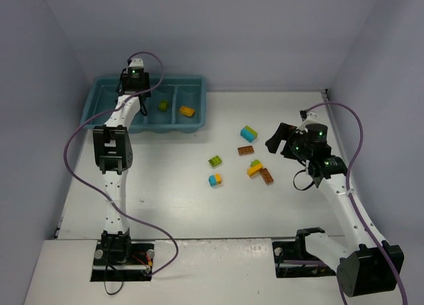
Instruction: Sort the legos into containers by color
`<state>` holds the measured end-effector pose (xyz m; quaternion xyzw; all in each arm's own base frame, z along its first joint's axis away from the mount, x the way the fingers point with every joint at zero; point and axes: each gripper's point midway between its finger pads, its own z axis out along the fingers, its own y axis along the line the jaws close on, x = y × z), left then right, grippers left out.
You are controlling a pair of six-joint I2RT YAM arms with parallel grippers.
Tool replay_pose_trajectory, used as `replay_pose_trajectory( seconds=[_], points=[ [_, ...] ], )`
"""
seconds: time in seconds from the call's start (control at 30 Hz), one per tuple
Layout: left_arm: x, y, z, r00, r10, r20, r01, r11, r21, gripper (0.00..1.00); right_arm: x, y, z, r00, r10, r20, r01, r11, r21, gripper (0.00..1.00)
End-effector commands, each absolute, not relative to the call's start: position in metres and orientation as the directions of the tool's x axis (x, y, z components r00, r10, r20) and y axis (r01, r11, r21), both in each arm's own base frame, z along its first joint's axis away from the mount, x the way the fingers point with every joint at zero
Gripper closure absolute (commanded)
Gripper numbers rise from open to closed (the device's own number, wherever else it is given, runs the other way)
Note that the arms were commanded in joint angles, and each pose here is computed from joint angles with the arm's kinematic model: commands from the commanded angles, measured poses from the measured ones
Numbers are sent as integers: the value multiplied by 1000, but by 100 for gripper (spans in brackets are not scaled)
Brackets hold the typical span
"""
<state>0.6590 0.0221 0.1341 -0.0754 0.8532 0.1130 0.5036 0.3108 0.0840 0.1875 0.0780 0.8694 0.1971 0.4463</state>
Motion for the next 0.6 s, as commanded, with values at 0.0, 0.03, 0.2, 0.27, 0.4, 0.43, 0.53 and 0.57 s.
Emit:
replay_pose_trajectory(
  seconds=[0.0,0.03,0.2,0.27,0.4,0.43,0.53,0.57],
  points=[
    [675,30,219,-290,-40,-956,-261,964,39,43,318,83,210,-526,330,-784,-56,906,419,20],
    [674,30,223,-285,-42,-958,-258,966,34,40,318,82,211,-525,329,-785,-57,907,418,20],
    [659,1,260,-269,-61,-961,-126,992,-28,39,320,82,213,-521,318,-792,-64,911,408,20],
    [648,-31,261,-299,-61,-952,-6,998,-62,39,321,81,214,-518,312,-797,-65,914,400,20],
    [611,-103,279,-343,-8,-939,205,975,-83,39,324,79,218,-507,299,-808,-70,920,385,20],
    [601,-118,272,-376,10,-927,241,967,-87,39,324,79,219,-505,297,-810,-71,921,382,20],
    [566,-187,261,-423,88,-902,412,905,-105,39,322,80,218,-508,294,-809,-79,920,384,20],
    [549,-220,250,-440,127,-889,496,860,-123,39,322,80,218,-509,296,-808,-79,919,387,20]
  ],
)
